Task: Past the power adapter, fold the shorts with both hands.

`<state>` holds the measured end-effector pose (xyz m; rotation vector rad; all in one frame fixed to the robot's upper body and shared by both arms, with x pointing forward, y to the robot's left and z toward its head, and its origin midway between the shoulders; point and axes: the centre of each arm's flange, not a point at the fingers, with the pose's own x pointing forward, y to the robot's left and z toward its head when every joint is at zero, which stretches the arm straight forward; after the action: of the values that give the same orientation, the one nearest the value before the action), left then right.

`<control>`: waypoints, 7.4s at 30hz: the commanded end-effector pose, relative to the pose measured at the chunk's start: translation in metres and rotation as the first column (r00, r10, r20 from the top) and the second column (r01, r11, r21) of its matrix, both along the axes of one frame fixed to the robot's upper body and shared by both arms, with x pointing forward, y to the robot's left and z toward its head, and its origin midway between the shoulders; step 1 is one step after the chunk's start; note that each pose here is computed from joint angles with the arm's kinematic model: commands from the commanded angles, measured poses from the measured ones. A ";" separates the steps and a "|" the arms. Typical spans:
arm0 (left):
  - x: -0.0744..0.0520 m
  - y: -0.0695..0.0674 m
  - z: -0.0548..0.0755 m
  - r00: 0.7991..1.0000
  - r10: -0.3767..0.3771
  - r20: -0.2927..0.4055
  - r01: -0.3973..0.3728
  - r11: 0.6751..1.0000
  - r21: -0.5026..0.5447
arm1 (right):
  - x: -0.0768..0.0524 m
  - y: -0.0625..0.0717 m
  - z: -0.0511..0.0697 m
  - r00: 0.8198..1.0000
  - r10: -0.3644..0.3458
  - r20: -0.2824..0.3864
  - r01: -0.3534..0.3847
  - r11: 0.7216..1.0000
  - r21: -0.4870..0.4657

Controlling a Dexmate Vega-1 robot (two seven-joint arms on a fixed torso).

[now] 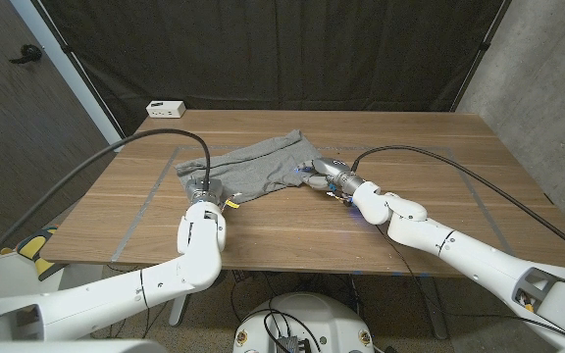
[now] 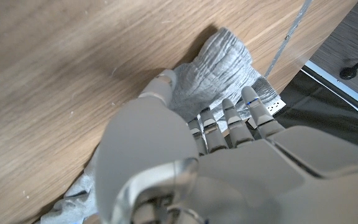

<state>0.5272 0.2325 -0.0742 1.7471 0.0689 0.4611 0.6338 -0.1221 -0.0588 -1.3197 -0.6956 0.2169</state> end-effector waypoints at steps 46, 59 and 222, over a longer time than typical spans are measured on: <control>0.023 -0.007 0.045 0.897 -0.355 0.264 -0.042 0.527 0.849 | 0.013 0.001 -0.012 0.998 0.011 -0.065 -0.013 1.000 -0.024; 0.006 0.000 0.071 0.858 -0.468 0.212 -0.017 0.387 0.922 | 0.014 0.000 -0.012 0.998 0.017 -0.062 -0.018 1.000 -0.013; 0.148 -0.210 0.230 0.593 -0.740 -0.316 0.128 -0.300 0.945 | 0.042 0.007 -0.026 0.989 -0.027 -0.143 0.018 0.998 -0.067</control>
<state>0.6635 0.0572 0.1811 2.8451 -2.0735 0.1140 0.6699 -0.1135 -0.0838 -1.3583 -0.5761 0.2885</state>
